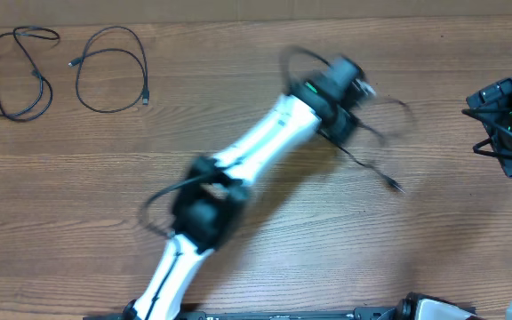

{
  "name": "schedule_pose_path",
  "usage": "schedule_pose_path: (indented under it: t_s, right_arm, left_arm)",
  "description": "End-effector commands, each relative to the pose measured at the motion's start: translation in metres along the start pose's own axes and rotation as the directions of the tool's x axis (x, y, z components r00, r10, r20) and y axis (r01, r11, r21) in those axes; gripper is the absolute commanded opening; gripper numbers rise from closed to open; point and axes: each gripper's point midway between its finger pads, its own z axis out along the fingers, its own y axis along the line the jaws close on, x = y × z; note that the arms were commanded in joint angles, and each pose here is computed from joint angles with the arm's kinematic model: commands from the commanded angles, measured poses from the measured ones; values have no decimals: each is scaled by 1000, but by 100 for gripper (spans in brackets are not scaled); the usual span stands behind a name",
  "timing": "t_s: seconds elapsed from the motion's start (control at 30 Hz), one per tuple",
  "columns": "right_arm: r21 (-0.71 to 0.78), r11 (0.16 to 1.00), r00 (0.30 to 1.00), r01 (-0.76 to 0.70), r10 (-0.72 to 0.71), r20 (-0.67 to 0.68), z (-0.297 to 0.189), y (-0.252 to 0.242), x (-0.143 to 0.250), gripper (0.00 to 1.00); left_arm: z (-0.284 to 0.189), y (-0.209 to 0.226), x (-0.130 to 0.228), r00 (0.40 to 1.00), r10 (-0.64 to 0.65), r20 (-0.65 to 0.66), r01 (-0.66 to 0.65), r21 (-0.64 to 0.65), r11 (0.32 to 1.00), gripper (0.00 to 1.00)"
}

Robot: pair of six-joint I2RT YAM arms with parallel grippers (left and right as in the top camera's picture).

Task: Untangle cables
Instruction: 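Pull the cable leftward with the left gripper to the table's left edge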

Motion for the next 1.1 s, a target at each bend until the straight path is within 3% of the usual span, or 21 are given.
schedule_pose_path:
  t_s: [0.0,0.17,0.37,0.47,0.57,0.67,0.93,1.0,1.07]
  right_arm:
    - [-55,998,1000,-10,10,-10,-6,10,-2,100]
    - [-56,998,999,-8,5,-42,6,16,2,100]
    - [-48,999,993,-1,-5,-117,24,22,14,100]
    - [-26,1000,990,6,-9,-141,32,21,18,100]
    - [-12,1000,987,10,-12,-159,37,20,21,100]
    - [-14,1000,986,10,-12,-167,39,21,23,100]
    - [-16,1000,986,9,-11,-165,39,22,22,100]
    - [-21,1000,987,8,-11,-161,39,23,21,100]
    - [-24,1000,987,7,-10,-158,39,23,20,100]
  left_arm:
    - [-140,15,-36,976,96,193,-86,-62,994,4]
    - [-241,42,-13,965,70,252,-40,-123,992,4]
    - [-352,105,21,918,-37,396,170,-305,937,5]
    - [-394,158,55,867,-188,462,404,-429,808,4]
    - [-423,203,103,743,-395,539,654,-463,598,4]
    - [-438,232,148,623,-530,575,782,-450,431,4]
    - [-463,277,237,433,-667,606,879,-447,164,4]
    - [-462,286,251,392,-686,613,892,-436,120,4]
    - [-450,292,259,366,-716,594,904,-408,124,5]
